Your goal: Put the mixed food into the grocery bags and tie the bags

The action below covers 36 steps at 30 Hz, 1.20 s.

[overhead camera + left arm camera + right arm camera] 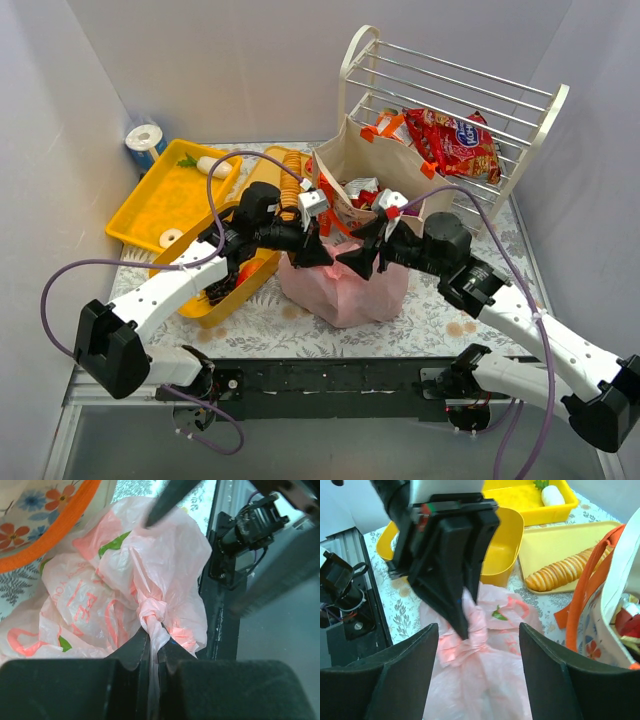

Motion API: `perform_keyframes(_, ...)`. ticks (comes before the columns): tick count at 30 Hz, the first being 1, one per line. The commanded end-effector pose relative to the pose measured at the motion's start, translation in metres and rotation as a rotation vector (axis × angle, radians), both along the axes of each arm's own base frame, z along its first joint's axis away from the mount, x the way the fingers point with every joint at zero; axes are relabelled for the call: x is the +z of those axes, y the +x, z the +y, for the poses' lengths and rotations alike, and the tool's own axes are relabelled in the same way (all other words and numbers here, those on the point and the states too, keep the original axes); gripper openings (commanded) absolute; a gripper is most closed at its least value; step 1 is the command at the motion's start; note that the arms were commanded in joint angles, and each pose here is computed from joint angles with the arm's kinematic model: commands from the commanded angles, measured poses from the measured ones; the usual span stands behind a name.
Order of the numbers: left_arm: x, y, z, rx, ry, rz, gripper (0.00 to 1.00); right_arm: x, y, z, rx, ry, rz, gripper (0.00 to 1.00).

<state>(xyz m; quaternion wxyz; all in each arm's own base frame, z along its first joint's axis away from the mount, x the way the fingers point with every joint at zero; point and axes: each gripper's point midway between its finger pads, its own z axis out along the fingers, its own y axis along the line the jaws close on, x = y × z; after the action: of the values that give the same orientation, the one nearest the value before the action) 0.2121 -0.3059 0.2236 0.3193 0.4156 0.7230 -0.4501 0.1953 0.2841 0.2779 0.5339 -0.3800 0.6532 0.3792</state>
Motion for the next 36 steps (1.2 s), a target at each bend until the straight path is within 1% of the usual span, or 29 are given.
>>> perform_keyframes(1, 0.029, -0.017, -0.002, -0.085, -0.107, -0.074, 0.0, -0.009, -0.005, 0.007, 0.143, -0.032, 0.042, 0.73)
perform_keyframes(2, 0.029, -0.019, -0.001, -0.093, -0.111, -0.078, 0.0, -0.014, -0.005, 0.008, 0.165, -0.048, 0.026, 0.74)
perform_keyframes(3, 0.03, -0.021, -0.001, -0.098, -0.115, -0.081, 0.0, -0.01, -0.004, 0.011, 0.186, -0.033, -0.017, 0.75)
perform_keyframes(6, 0.034, -0.025, 0.001, -0.111, -0.134, -0.099, 0.0, -0.018, -0.018, 0.016, 0.303, -0.022, -0.033, 0.76)
perform_keyframes(8, 0.037, -0.026, 0.001, -0.115, -0.142, -0.108, 0.0, -0.025, -0.02, 0.019, 0.336, -0.018, -0.031, 0.76)
perform_keyframes(10, 0.038, -0.028, 0.001, -0.126, -0.148, -0.107, 0.0, -0.033, -0.018, 0.023, 0.349, -0.02, -0.016, 0.7)
perform_keyframes(11, 0.038, -0.029, 0.0, -0.132, -0.152, -0.107, 0.0, -0.038, -0.018, 0.024, 0.352, -0.025, -0.004, 0.65)
perform_keyframes(12, 0.038, -0.029, 0.0, -0.134, -0.152, -0.105, 0.0, -0.046, -0.016, 0.026, 0.355, -0.034, 0.015, 0.56)
perform_keyframes(14, 0.038, -0.03, 0.0, -0.138, -0.155, -0.105, 0.0, -0.05, -0.015, 0.028, 0.357, -0.031, 0.029, 0.48)
perform_keyframes(19, 0.038, -0.03, 0.0, -0.138, -0.157, -0.106, 0.0, -0.059, -0.01, 0.034, 0.347, -0.004, 0.072, 0.45)
perform_keyframes(22, 0.038, -0.029, 0.0, -0.132, -0.162, -0.11, 0.0, -0.063, -0.003, 0.035, 0.29, 0.012, 0.086, 0.42)
perform_keyframes(25, 0.039, -0.028, 0.0, -0.118, -0.174, -0.122, 0.0, -0.065, 0.003, 0.033, 0.211, 0.032, 0.07, 0.36)
perform_keyframes(27, 0.043, -0.025, -0.001, -0.099, -0.19, -0.139, 0.0, -0.057, 0.011, 0.032, 0.13, 0.058, 0.032, 0.24)
perform_keyframes(28, 0.041, -0.024, 0.0, -0.089, -0.19, -0.14, 0.0, -0.064, 0.01, 0.032, 0.108, 0.056, 0.031, 0.19)
perform_keyframes(29, 0.043, -0.023, 0.0, -0.08, -0.194, -0.143, 0.0, -0.064, 0.01, 0.031, 0.08, 0.062, 0.023, 0.09)
perform_keyframes(31, 0.043, -0.017, 0.001, -0.042, -0.187, -0.166, 0.0, -0.063, 0.017, 0.03, -0.021, 0.071, 0.008, 0.01)
perform_keyframes(34, 0.039, -0.004, 0.007, 0.035, -0.158, -0.21, 0.0, -0.063, 0.029, 0.021, -0.185, 0.068, -0.002, 0.01)
perform_keyframes(36, 0.039, 0.0, 0.01, 0.059, -0.148, -0.241, 0.0, -0.063, 0.037, 0.012, -0.295, 0.065, -0.013, 0.01)
